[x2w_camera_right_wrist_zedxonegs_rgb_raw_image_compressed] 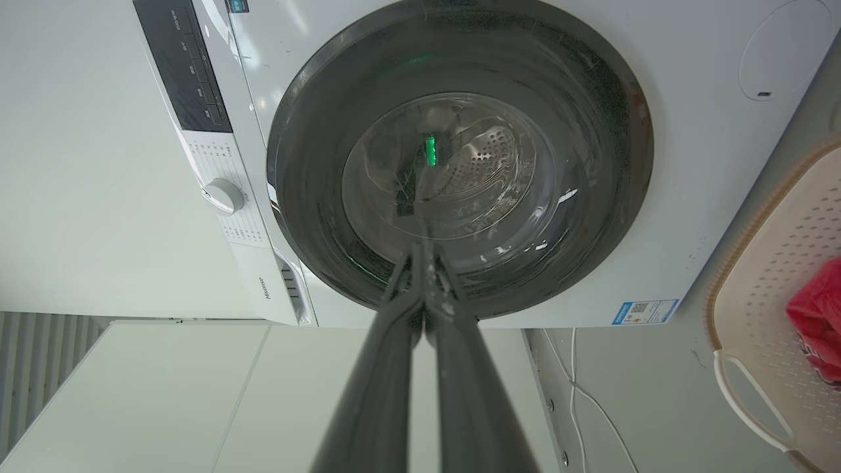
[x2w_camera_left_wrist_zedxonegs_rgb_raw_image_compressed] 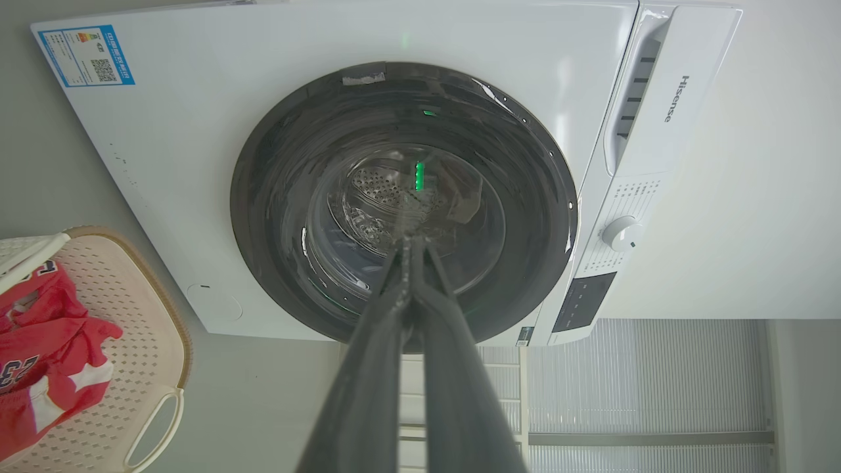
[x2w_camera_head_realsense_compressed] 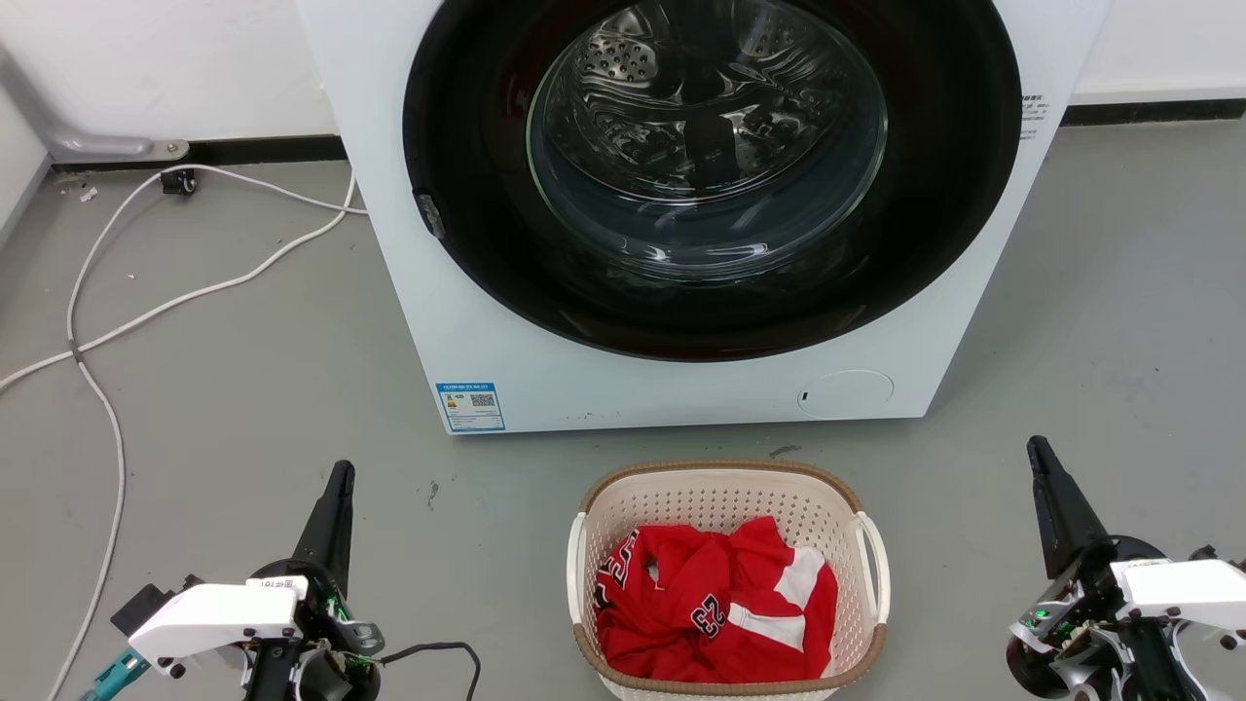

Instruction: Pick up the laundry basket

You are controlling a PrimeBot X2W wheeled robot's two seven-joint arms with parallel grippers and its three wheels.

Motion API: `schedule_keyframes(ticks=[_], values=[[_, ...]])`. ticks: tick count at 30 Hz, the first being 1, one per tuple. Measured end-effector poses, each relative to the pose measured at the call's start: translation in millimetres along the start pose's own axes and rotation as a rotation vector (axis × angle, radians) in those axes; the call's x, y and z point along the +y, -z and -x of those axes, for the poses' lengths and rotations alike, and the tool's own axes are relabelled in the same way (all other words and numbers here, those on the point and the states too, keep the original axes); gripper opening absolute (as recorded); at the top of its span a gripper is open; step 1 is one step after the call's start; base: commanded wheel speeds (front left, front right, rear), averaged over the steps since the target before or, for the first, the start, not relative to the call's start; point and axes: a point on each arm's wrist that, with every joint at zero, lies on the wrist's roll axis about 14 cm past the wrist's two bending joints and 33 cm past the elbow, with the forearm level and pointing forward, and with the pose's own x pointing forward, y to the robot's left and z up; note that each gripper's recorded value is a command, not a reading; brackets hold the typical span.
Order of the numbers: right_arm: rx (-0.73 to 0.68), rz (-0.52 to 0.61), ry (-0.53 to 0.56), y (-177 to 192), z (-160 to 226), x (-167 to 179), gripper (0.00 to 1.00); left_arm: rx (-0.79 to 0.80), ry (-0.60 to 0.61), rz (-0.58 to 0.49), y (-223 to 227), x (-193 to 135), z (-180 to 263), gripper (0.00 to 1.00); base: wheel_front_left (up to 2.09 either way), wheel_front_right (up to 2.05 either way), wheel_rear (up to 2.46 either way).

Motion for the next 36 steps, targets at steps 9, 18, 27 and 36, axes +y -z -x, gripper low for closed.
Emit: schedule_keyframes(ticks=[9,18,27,36], values=[[0.000,0.000,0.000,0,0,0,0.00,0.000,0.000,0.000,0,0,0,0.00,0.00,0.00,0.00],[0.000,0.000,0.000,0,0,0,0.00,0.000,0.001,0.000,0,0,0,0.00,0.00,0.00,0.00],[0.000,0.000,0.000,0,0,0,0.00,0.000,0.001,0.000,0,0,0,0.00,0.00,0.00,0.00],[-0.001,-0.003,0.033,0,4,-11,1.00,-0.001,-0.031,0.004,1,11,4,1.00,0.00,0.00,0.00]])
